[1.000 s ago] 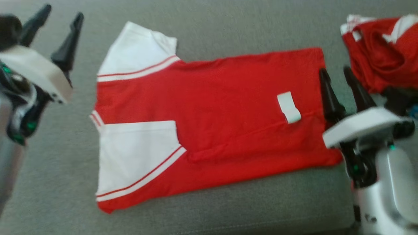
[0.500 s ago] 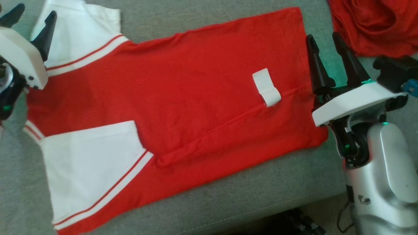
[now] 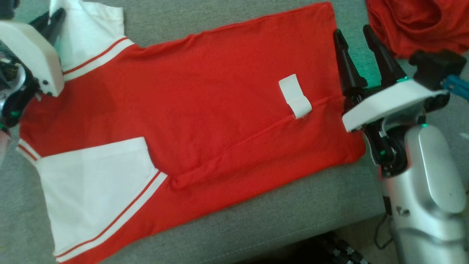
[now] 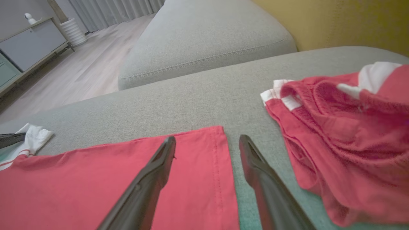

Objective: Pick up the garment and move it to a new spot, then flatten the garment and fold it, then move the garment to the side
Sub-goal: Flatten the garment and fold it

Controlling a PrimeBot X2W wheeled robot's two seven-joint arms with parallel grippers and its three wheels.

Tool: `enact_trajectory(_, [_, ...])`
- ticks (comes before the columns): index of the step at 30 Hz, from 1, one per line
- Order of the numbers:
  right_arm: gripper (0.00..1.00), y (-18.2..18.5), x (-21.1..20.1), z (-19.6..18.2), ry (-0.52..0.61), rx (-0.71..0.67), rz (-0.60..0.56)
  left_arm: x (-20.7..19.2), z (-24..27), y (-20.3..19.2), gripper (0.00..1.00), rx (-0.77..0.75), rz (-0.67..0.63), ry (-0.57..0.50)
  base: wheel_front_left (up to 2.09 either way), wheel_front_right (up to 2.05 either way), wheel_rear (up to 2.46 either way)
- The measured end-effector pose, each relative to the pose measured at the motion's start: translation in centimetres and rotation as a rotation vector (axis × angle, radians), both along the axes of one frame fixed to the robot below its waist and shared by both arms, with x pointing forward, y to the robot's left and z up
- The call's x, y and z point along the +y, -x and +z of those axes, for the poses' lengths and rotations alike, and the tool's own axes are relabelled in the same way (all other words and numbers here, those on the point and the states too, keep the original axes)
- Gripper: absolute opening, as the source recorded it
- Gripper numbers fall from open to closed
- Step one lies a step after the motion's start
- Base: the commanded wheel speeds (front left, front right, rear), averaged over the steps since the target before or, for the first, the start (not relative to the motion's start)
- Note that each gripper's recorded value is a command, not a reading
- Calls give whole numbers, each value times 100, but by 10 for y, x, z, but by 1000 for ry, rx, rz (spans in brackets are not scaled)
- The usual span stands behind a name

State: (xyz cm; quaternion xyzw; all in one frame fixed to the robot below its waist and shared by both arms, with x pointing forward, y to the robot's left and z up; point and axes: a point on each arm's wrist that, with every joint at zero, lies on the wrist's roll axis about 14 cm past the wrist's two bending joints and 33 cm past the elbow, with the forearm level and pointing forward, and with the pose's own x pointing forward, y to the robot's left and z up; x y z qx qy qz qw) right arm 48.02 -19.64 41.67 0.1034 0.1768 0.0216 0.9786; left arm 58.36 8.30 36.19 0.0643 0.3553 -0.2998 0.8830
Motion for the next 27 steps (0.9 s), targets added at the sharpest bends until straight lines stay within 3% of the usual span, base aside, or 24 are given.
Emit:
enact_trajectory(8, [100, -30, 9, 6, 100, 48, 66, 10, 34, 0, 0, -132, 18, 45, 0, 0, 0])
enact_trajectory(16, [100, -53, 1, -19, 275, 260, 126, 12, 81, 12, 0, -287, 14, 113, 0, 0, 0])
enact_trajectory(24, [99, -46, 5, -45, 281, 412, 151, 6, 97, 29, 0, -326, -22, 136, 0, 0, 0])
enact_trajectory(25, [76, -46, 4, -46, 281, 424, 150, 6, 98, 30, 0, -325, -22, 141, 0, 0, 0])
enact_trajectory(26, [66, -47, 4, -46, 281, 429, 151, 6, 98, 30, 0, -324, -21, 143, 0, 0, 0])
enact_trajectory(27, [49, -47, 4, -46, 281, 429, 151, 6, 98, 30, 0, -324, -21, 143, 0, 0, 0])
